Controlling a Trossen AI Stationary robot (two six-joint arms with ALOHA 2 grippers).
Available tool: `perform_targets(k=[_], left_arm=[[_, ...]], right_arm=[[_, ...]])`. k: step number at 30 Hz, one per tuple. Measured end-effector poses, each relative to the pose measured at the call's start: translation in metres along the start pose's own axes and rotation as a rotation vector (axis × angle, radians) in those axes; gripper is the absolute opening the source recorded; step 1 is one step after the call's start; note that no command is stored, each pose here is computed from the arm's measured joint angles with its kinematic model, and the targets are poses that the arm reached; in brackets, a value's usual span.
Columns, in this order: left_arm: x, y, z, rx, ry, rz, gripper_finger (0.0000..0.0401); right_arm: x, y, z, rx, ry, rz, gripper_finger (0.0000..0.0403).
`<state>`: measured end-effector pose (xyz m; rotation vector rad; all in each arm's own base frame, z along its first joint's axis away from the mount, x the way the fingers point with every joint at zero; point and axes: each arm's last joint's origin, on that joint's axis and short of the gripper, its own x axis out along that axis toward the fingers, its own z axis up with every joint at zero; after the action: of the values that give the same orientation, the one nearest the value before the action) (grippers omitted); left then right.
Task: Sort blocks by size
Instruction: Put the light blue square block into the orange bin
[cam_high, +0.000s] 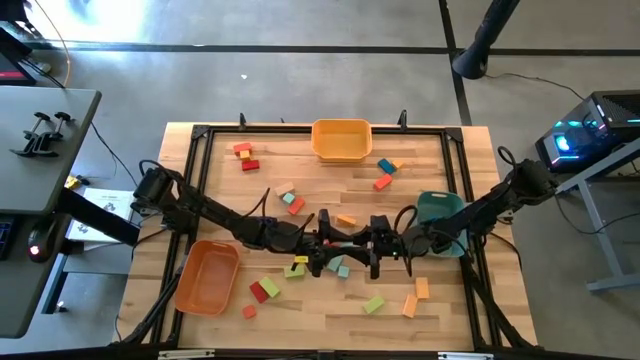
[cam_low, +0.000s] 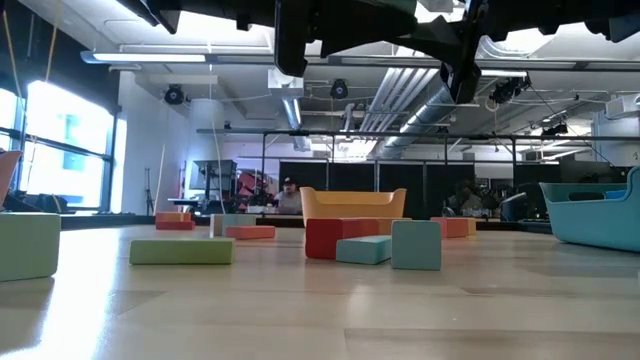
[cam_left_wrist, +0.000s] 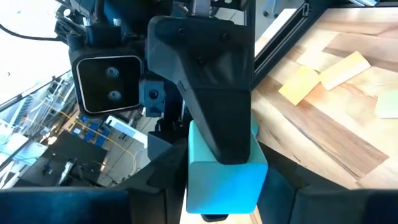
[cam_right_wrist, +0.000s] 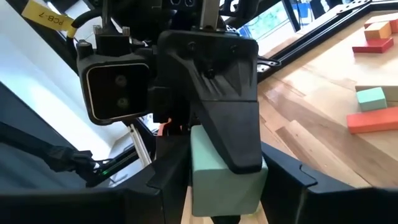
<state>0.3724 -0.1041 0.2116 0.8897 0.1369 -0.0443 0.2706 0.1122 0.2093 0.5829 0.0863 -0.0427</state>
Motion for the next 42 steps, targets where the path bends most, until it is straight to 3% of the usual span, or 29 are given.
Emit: perform_targets(k=[6,10,14,19,23,28,31,34,38,42], left_arm=[[0.000,-0.002,0.001,0.006,-0.022,-0.033,0.0108],[-0.001,-0.003,0.002,0.014,-0.029,-0.038,0.0108],[-0.001,-0.005,0.003,0.016,-0.028,-0.052,0.0108],[-0.003,-0.008,0.005,0.023,-0.015,-0.055,0.0108],[-0.009,-0.010,0.006,0.033,0.101,-0.022,0.0108],[-0.039,0.001,0.014,0.003,0.394,0.092,0.0108],[-0.072,0.016,0.018,-0.124,0.539,0.149,0.0108],[-0.113,0.027,0.016,-0.375,0.639,0.123,0.0108],[-0.166,0.032,0.010,-0.807,0.827,0.038,0.0108],[-0.199,0.013,0.014,-1.087,1.108,-0.115,0.0108]], right_arm=[[0.000,-0.001,-0.001,-0.007,-0.005,-0.030,0.0172],[0.000,0.000,0.001,-0.056,-0.018,-0.022,0.0213],[-0.001,0.004,0.010,-0.111,-0.119,-0.014,0.0256],[-0.005,0.006,0.016,-0.143,-0.144,-0.039,0.0272],[-0.017,0.014,0.022,-0.166,-0.153,-0.076,0.0272],[-0.034,0.021,0.019,-0.226,-0.159,-0.207,0.0272],[-0.036,0.022,0.014,-0.251,-0.152,-0.253,0.0272],[-0.032,0.019,0.008,-0.262,-0.136,-0.268,0.0272],[-0.022,0.009,0.001,-0.265,-0.116,-0.305,0.0272],[-0.011,-0.003,0.000,-0.268,-0.089,-0.309,0.0272]])
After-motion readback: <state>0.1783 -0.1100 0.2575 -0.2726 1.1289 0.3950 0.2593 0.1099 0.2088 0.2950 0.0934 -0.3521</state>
